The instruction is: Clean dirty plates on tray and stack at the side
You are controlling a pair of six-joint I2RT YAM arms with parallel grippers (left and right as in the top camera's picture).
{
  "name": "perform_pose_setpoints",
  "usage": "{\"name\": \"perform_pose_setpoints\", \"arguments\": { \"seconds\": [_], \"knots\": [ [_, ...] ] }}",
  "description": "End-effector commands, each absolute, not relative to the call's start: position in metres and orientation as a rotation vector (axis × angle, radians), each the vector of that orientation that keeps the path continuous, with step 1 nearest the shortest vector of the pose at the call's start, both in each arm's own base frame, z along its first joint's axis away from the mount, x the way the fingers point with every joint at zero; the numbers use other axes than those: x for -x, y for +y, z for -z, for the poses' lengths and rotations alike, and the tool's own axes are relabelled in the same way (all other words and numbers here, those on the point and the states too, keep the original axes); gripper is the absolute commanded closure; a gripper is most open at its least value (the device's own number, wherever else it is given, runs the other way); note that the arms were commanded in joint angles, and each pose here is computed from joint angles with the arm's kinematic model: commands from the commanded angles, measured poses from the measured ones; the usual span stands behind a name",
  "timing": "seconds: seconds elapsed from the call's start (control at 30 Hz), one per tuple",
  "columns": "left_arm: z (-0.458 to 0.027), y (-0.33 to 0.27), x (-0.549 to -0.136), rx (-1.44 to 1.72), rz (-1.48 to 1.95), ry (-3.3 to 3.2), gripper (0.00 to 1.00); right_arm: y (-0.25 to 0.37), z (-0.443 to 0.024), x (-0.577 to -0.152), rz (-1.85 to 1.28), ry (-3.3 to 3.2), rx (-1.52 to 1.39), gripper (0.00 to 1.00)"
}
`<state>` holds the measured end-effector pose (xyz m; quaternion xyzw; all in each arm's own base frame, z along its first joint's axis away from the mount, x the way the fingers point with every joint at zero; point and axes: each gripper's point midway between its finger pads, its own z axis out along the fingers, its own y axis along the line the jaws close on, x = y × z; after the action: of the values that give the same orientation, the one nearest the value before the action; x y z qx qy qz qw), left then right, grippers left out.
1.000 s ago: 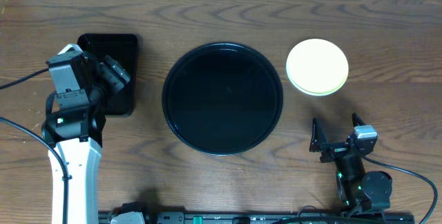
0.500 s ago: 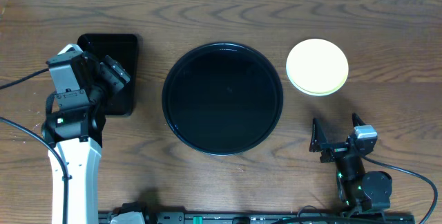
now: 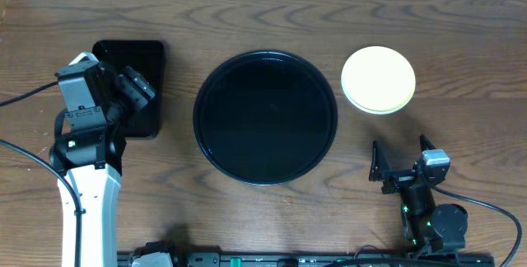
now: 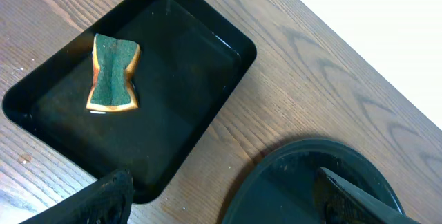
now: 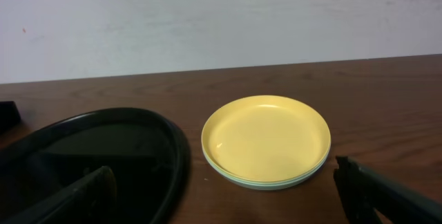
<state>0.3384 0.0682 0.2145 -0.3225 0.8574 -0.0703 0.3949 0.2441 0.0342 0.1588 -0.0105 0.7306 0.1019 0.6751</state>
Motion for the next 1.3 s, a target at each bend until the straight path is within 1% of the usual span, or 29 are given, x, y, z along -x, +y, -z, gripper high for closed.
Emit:
{"name": "perform_pose_setpoints", "arguments": {
  "seconds": [0.0, 0.73, 0.8, 0.93, 1.03, 1.27],
  "knots": [
    [-0.216, 0.069, -0.339, 0.829, 0.181, 2.165, 0.17, 0.034, -0.157, -0.244, -0.243, 1.651, 0.013, 0.01],
    [-0.216, 0.072, -0.337, 0.819, 0.152, 2.172, 0.17, 0.034, -0.157, -0.244, -0.243, 1.65, 0.013, 0.01],
    [-0.209, 0.078, -0.33, 0.795, 0.073, 2.213, 0.17, 0.034, -0.157, -0.244, -0.243, 1.65, 0.012, 0.01],
    [-0.193, 0.074, -0.313, 0.824, 0.063, 2.306, 0.17, 0.034, -0.157, -0.244, -0.243, 1.651, 0.013, 0.01],
    [-0.172, 0.066, -0.297, 0.823, 0.04, 2.41, 0.17, 0.034, -0.157, -0.244, -0.243, 1.65, 0.013, 0.01],
    [-0.121, 0.043, -0.278, 0.55, 0.0, 2.519, 0.17, 0.034, -0.157, -0.244, -0.243, 1.651, 0.012, 0.01]
  ]
}}
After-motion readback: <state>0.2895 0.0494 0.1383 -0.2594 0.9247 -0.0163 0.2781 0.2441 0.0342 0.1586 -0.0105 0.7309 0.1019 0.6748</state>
